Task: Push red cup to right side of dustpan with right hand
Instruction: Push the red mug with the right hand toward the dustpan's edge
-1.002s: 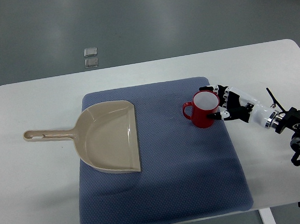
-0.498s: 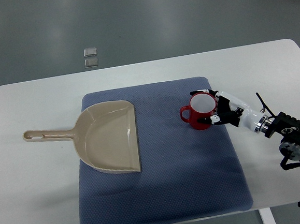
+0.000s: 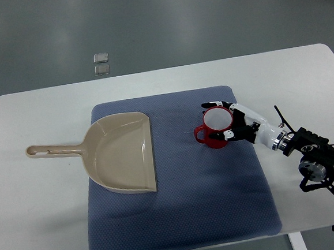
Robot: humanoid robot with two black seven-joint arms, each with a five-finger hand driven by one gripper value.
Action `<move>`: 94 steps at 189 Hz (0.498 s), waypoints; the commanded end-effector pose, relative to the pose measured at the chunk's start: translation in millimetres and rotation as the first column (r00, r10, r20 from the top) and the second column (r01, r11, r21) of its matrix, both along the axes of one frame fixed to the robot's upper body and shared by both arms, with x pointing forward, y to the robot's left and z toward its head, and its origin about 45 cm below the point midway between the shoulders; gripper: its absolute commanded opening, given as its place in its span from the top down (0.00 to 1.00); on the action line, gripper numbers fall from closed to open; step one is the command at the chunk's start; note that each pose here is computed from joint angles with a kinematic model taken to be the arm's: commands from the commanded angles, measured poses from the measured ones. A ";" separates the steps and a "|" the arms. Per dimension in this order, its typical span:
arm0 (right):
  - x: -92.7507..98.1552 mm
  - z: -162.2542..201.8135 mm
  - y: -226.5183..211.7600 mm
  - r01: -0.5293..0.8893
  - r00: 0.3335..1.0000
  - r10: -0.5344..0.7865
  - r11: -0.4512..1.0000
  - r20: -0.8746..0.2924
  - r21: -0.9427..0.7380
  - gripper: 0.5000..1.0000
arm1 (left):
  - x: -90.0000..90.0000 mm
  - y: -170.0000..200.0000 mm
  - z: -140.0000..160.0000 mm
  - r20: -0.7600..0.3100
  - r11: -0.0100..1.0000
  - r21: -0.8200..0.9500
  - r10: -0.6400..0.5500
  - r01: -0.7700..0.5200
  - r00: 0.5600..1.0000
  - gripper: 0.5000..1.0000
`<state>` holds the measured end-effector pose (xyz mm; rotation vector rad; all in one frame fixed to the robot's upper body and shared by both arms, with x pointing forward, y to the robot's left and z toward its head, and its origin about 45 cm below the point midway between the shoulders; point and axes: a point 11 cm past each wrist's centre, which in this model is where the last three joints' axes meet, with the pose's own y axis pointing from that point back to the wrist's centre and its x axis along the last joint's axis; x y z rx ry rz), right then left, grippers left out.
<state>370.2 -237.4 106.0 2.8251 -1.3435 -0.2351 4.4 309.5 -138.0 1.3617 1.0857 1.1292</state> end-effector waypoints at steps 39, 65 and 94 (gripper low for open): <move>-2.4 -4.5 27.5 -0.019 1.000 0.019 1.000 0.003 0.013 0.14 | 0.0 0.0 0.0 0.000 1.000 0.000 0.000 0.000 1.000 0.00; -3.8 -6.4 35.0 -0.022 1.000 0.022 1.000 0.003 0.011 0.14 | 0.0 0.0 0.0 0.000 1.000 0.000 0.000 0.000 1.000 0.00; -5.2 -6.4 50.2 -0.036 0.999 0.035 0.999 0.006 0.029 0.14 | -0.1 -0.5 0.0 -0.001 1.000 -0.001 -0.002 0.002 1.000 0.00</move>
